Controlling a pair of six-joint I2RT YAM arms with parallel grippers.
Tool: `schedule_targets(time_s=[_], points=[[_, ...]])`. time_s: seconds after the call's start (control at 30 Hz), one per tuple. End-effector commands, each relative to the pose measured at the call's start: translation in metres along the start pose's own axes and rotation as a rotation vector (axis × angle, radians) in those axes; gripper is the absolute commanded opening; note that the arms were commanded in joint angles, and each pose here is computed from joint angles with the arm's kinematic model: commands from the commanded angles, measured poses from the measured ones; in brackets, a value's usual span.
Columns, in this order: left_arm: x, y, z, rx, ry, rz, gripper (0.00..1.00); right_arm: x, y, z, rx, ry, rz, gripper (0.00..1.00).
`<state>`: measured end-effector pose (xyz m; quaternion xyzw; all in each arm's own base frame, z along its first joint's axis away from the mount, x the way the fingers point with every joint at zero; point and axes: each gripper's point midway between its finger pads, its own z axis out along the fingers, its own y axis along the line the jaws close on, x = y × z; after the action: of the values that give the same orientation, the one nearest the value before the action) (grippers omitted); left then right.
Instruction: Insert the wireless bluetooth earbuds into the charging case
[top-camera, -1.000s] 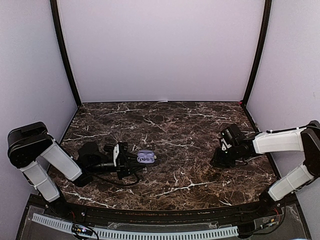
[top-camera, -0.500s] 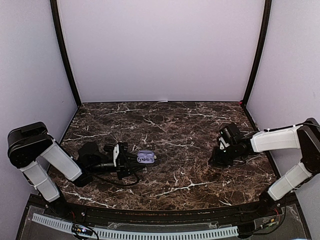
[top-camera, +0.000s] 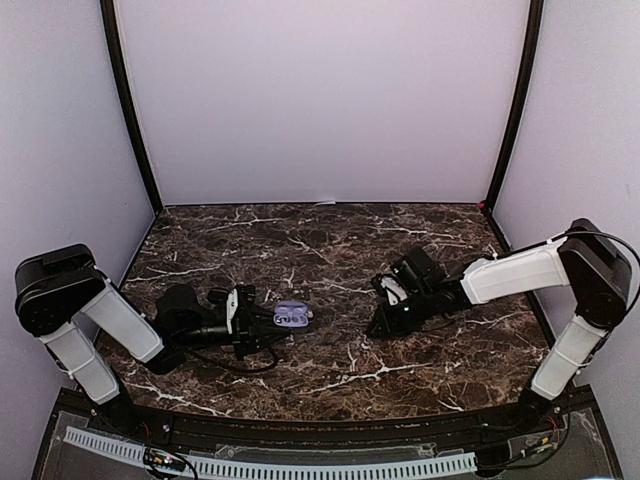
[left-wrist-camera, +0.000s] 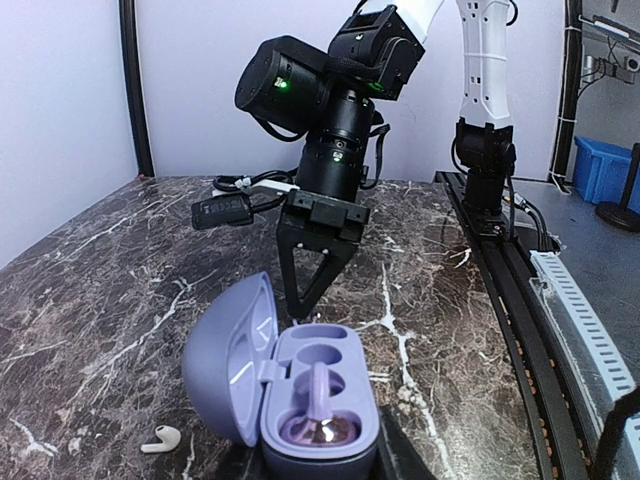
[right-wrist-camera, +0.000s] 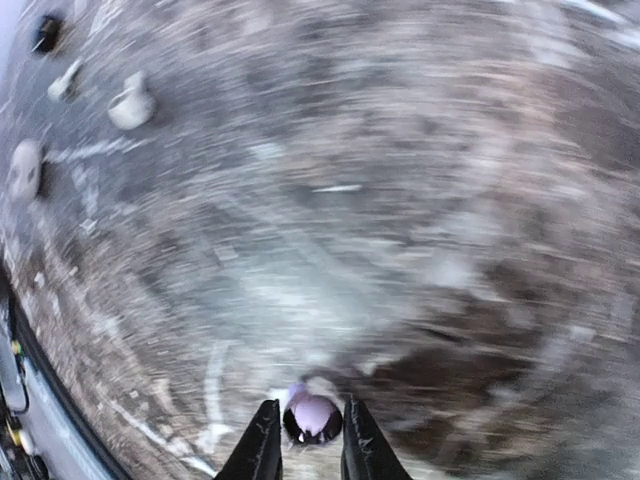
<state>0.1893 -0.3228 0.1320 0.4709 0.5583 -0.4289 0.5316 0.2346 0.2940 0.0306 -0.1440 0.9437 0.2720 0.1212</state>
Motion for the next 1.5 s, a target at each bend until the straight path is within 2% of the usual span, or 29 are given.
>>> schedule_targets(time_s=[0.0,0.27,0.67,0.87,1.03,1.07,1.1,1.17,1.3,1.47], points=[[-0.010,-0.003,-0.003,-0.003,-0.032,0.022,0.13,-0.003,0.038,0.005,-0.100,0.005,-0.143,0.24],[-0.012,-0.003,-0.004,-0.007,-0.036,0.024,0.13,-0.004,0.030,-0.001,-0.040,-0.011,-0.146,0.36],[-0.014,0.001,-0.008,-0.043,-0.045,0.045,0.13,0.025,0.052,-0.014,0.002,-0.040,-0.225,0.37],[-0.012,0.009,-0.010,-0.094,-0.041,0.036,0.13,0.052,0.073,-0.015,-0.061,-0.068,-0.212,0.37],[-0.014,0.012,-0.012,-0.115,-0.053,0.035,0.13,0.063,0.079,-0.010,-0.101,-0.097,-0.183,0.31],[-0.014,0.012,-0.012,-0.117,-0.052,0.035,0.13,0.064,0.078,-0.008,-0.099,-0.099,-0.182,0.27],[-0.014,0.012,-0.012,-0.119,-0.053,0.035,0.13,0.064,0.077,-0.005,-0.091,-0.098,-0.181,0.21],[-0.013,0.013,-0.012,-0.121,-0.052,0.035,0.13,0.062,0.070,0.000,-0.048,-0.094,-0.179,0.00],[-0.012,0.013,-0.012,-0.120,-0.049,0.036,0.12,0.058,0.056,0.012,0.057,-0.075,-0.180,0.00],[-0.012,0.013,-0.012,-0.119,-0.049,0.037,0.12,0.054,0.050,0.011,0.096,-0.095,-0.176,0.00]])
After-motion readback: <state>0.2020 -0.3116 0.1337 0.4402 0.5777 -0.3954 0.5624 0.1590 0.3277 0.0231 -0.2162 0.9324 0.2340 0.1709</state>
